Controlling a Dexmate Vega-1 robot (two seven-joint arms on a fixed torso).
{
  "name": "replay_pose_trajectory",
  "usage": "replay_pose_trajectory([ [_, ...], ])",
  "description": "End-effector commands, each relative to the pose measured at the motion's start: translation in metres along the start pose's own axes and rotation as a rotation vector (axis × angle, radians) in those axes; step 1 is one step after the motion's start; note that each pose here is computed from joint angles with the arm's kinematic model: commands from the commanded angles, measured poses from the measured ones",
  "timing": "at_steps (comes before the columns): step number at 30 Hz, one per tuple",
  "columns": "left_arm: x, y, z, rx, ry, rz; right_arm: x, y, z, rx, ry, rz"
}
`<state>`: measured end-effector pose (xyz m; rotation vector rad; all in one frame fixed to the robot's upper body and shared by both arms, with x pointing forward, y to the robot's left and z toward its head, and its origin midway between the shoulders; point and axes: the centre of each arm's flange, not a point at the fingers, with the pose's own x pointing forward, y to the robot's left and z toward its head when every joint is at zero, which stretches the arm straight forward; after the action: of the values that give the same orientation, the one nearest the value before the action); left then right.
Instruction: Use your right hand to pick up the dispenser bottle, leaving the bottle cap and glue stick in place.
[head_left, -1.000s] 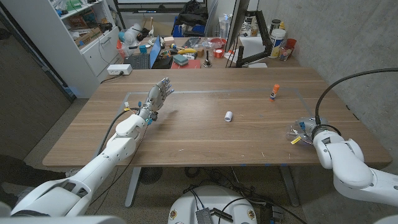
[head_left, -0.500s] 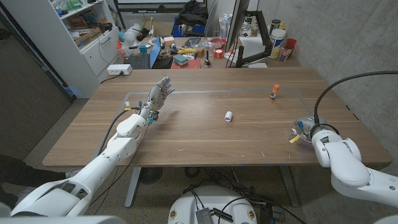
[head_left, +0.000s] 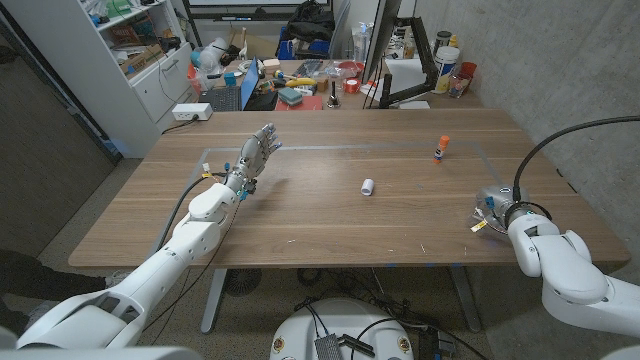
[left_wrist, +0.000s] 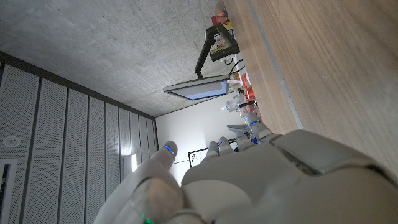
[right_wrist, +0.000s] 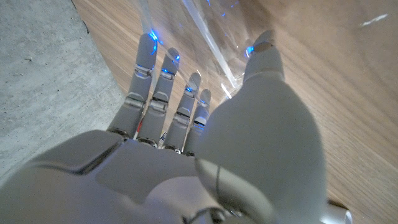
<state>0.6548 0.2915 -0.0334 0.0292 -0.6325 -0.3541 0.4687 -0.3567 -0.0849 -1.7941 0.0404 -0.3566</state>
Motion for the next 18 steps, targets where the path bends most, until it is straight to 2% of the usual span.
replay_pose_trajectory([
  [1, -0.002, -0.002, 0.001, 0.002, 0.0, -0.001, -0.008, -0.01, -0.004, 0.035, -0.02, -0.101],
  [18, -0.008, 0.006, 0.003, 0.003, -0.005, 0.011, -0.014, -0.026, -0.001, 0.077, -0.05, -0.21],
])
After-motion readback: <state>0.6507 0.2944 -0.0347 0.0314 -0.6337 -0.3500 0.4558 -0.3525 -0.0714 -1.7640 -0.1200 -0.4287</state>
